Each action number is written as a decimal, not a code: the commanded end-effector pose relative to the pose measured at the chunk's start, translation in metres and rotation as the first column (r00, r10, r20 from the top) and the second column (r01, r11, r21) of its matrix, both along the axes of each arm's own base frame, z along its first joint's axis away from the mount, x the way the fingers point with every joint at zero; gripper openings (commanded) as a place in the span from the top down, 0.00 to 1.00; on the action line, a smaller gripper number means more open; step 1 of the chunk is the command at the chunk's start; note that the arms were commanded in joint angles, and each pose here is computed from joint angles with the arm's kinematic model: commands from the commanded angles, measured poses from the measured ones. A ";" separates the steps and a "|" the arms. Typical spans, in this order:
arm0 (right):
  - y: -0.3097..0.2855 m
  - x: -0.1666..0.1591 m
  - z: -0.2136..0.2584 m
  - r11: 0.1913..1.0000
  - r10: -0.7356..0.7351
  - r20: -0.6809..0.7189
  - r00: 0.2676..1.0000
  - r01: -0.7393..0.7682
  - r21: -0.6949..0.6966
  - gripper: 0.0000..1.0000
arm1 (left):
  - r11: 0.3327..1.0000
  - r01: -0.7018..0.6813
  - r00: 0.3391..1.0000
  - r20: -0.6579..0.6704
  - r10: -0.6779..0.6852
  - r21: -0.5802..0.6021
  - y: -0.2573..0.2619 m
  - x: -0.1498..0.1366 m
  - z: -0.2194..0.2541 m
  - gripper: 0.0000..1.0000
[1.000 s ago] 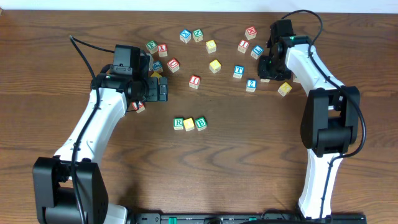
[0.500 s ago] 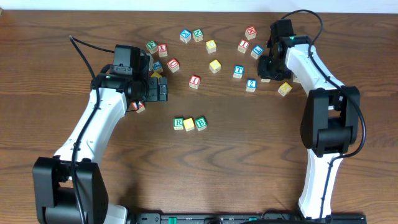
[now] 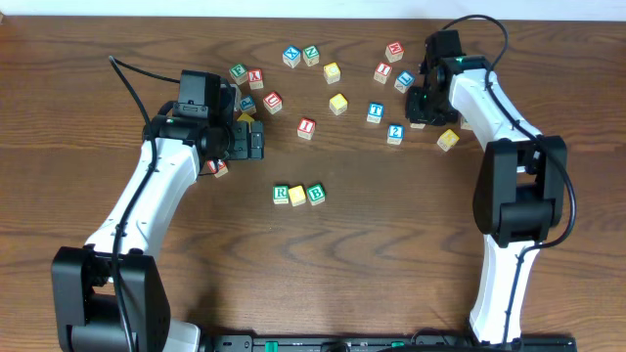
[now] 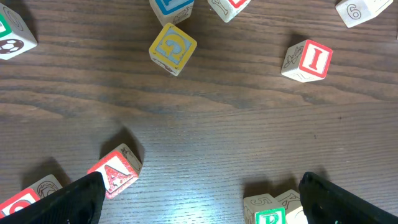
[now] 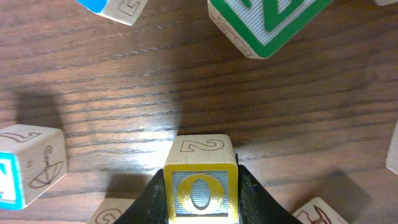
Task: Spell out ROBOT
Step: 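Lift the yellow O block with the right gripper, then carry the yellow O block down toward the R-O-B row, then lower the yellow O block to the right of the green B block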
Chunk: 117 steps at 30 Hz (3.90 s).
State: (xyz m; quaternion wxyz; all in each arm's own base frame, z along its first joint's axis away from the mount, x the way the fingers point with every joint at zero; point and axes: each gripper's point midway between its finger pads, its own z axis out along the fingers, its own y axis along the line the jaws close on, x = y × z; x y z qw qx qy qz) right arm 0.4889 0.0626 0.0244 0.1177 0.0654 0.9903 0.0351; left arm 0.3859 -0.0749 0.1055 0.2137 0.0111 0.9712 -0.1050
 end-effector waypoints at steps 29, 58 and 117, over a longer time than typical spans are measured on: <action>0.077 -0.078 0.170 0.992 0.124 0.177 0.976 -0.123 -0.015 0.80 | 1.000 0.021 1.000 -0.008 -0.021 -0.003 -0.002 -0.003 -0.003 0.02; 0.157 -0.153 0.032 0.964 0.264 0.065 0.962 -0.265 0.001 0.84 | 1.000 0.021 1.000 -0.008 -0.021 -0.003 -0.002 -0.003 -0.003 0.02; 0.176 -0.179 -0.003 0.950 0.310 0.087 0.947 -0.312 0.004 0.80 | 1.000 0.021 1.000 -0.008 -0.021 -0.003 -0.002 -0.003 -0.003 0.02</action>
